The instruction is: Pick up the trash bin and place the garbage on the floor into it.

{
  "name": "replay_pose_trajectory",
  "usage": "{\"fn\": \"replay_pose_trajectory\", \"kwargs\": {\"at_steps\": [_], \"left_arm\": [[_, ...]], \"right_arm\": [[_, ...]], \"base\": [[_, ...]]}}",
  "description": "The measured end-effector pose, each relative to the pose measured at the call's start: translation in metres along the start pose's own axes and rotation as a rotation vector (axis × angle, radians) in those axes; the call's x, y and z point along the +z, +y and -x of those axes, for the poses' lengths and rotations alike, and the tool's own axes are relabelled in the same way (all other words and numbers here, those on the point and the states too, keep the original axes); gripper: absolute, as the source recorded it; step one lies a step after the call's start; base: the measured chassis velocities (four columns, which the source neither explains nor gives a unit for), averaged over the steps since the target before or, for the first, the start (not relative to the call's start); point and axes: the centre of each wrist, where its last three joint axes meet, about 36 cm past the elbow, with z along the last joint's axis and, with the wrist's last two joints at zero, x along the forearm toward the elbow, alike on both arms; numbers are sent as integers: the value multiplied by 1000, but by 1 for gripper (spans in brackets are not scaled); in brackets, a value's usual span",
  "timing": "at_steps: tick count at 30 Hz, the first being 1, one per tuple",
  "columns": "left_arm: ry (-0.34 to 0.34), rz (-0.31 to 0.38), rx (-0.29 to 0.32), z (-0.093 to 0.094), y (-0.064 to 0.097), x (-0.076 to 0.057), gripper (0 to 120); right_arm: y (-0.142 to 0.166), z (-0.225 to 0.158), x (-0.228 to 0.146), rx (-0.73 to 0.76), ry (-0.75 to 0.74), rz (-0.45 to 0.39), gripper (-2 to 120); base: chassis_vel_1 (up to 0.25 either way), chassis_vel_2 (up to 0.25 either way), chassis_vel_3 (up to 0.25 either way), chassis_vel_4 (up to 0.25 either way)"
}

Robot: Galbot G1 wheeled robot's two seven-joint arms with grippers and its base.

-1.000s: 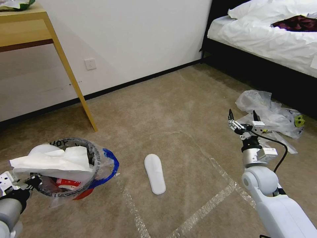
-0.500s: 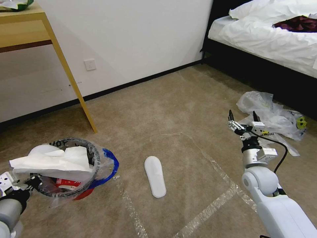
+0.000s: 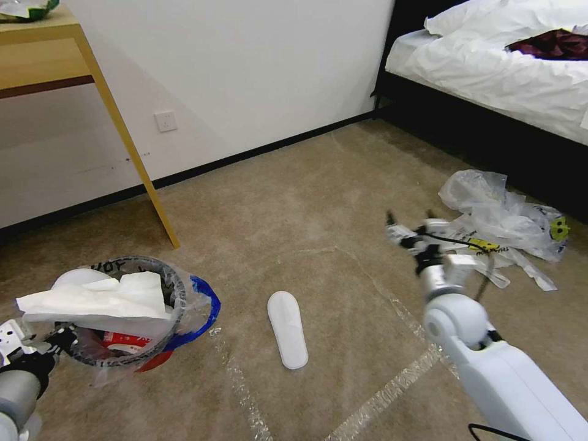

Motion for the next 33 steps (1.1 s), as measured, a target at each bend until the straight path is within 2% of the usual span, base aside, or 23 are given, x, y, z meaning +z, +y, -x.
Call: {"fn": "replay_pose_trajectory", "kwargs": {"at_steps": [1, 2, 4, 8, 15, 18, 24, 33], "left_arm": [[1, 1, 1, 0, 0, 0, 1], [1, 1, 1, 0, 0, 0, 1], [5, 11, 15, 2, -4, 0, 1], [9, 12, 15, 3, -4, 1, 1], [12, 12, 14, 5, -6, 4, 1], [22, 11, 13, 9, -7, 7, 1], [21, 9, 1, 11, -4, 7, 1], [14, -1, -25, 11, 4, 6, 1]], "right_arm": [[6, 1, -2, -14, 67, 15, 100], [6, 1, -2, -14, 67, 15, 100], [20, 5, -11, -66, 233, 29, 100], [27, 8, -16, -118, 300, 14, 100], [54, 14, -8, -242, 453, -65, 100], [68, 28, 2, -264, 601, -105, 100], [72, 40, 18, -255, 680, -127, 100], [98, 34, 64, -279, 782, -210, 100]], "base": [[0, 0, 0, 0], [0, 0, 0, 0], [0, 0, 0, 0], [0, 0, 0, 0], [0, 0, 0, 0], [0, 0, 0, 0], [0, 0, 0, 0], [0, 0, 0, 0]]}}
